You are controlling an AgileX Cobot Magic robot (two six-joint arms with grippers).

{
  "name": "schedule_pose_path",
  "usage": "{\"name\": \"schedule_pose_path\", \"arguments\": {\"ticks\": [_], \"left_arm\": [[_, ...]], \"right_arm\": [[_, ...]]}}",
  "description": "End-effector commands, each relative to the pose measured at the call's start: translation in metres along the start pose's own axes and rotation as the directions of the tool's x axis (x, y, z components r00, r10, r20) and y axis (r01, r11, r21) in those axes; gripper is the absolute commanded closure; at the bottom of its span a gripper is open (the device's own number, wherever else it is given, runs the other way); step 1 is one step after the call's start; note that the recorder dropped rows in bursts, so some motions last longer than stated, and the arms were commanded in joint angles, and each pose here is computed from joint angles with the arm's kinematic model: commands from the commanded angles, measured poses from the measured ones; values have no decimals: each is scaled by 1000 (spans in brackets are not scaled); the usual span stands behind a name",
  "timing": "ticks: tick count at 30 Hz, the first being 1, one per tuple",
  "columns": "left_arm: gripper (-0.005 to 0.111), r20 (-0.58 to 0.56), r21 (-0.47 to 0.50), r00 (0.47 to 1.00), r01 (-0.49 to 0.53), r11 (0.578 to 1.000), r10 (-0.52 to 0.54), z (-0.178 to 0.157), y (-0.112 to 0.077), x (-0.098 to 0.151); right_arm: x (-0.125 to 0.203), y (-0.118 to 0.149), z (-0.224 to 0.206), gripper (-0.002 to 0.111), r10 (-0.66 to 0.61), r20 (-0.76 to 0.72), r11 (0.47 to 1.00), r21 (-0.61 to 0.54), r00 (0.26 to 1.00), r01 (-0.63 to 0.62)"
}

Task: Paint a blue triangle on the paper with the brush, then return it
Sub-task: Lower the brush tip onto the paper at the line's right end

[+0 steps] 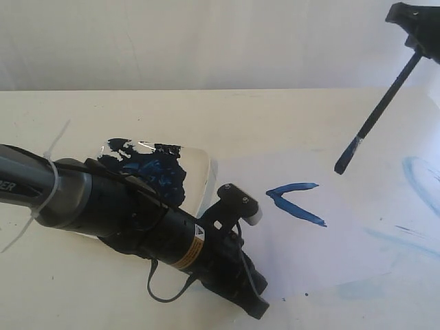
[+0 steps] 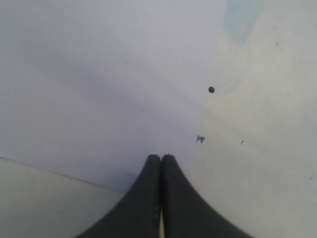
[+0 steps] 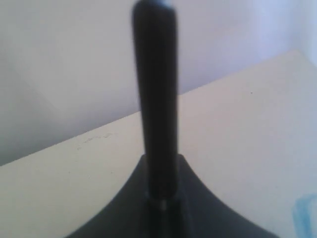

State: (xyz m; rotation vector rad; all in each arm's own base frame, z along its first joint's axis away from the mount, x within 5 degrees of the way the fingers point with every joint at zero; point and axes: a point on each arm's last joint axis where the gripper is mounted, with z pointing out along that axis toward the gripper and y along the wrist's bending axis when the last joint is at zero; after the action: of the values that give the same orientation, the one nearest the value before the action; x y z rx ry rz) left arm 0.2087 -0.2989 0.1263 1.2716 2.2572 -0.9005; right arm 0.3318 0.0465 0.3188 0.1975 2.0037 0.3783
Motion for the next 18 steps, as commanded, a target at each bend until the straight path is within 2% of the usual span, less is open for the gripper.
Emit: {"name": "schedule_pose_path", "arguments": {"ticks": [1,11,18], "left_arm": [[107,-8,-15,1000,-4,1000,4,0,2,2],[107,-8,-15,1000,-4,1000,4,0,2,2],[107,-8,-15,1000,-4,1000,4,0,2,2]], "right_arm": [[14,7,3,108,-57,-68,998,-16,996,56],[38,2,20,108,-11,-183,1000,1,983,12],[42,1,25,108,-1,-201,1000,9,980,2]]}}
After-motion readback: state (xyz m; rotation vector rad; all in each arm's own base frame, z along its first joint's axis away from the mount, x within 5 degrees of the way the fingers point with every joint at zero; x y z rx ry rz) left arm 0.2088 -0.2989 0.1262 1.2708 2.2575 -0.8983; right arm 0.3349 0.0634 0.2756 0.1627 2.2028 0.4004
